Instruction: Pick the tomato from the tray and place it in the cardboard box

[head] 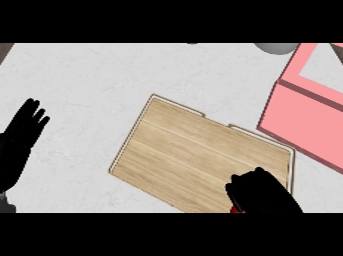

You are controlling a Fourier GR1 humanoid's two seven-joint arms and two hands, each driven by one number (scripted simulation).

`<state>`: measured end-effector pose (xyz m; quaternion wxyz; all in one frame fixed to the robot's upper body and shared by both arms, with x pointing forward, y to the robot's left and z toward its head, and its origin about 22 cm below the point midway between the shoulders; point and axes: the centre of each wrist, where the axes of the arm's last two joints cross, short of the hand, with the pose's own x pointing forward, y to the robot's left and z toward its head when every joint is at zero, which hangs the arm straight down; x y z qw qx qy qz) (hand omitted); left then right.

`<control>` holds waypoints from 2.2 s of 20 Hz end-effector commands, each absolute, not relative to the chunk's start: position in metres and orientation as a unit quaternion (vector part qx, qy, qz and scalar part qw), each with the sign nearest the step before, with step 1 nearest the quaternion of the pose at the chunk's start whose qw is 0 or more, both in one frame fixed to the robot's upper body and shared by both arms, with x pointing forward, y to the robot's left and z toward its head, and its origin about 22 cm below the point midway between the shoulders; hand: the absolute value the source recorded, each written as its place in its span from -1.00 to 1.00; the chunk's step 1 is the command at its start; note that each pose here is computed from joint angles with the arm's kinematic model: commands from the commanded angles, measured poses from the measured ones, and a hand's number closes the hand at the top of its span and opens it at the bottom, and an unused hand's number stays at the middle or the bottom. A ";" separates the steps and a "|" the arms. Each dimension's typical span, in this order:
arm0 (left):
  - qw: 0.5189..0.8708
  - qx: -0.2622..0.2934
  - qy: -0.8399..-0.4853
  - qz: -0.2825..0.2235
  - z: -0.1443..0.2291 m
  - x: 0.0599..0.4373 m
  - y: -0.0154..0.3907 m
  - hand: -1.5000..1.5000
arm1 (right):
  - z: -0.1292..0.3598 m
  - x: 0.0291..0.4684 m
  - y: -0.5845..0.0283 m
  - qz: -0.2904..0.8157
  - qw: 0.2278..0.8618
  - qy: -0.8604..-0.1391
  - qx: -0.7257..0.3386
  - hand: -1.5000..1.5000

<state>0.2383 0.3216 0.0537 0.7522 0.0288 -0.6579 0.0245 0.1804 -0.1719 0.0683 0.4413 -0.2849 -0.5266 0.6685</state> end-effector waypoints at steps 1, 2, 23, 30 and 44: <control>0.755 0.020 -0.655 0.033 0.050 0.233 0.313 0.00 | 0.099 0.156 -0.182 0.638 0.416 -0.573 -0.301 1.00; 0.751 0.024 -0.659 0.030 0.055 0.246 0.317 0.00 | 0.099 0.155 -0.179 0.626 0.411 -0.588 -0.307 1.00; 0.752 0.028 -0.658 0.022 0.049 0.240 0.319 0.00 | 0.230 0.141 -0.218 0.386 0.396 -0.694 -0.461 1.00; 0.750 0.020 -0.660 0.026 0.044 0.238 0.334 0.00 | 0.243 0.182 -0.256 0.421 0.404 -0.661 -0.472 1.00; 0.751 0.022 -0.659 0.020 0.060 0.250 0.309 0.00 | 0.177 0.263 -0.311 0.426 0.436 -0.667 -0.429 1.00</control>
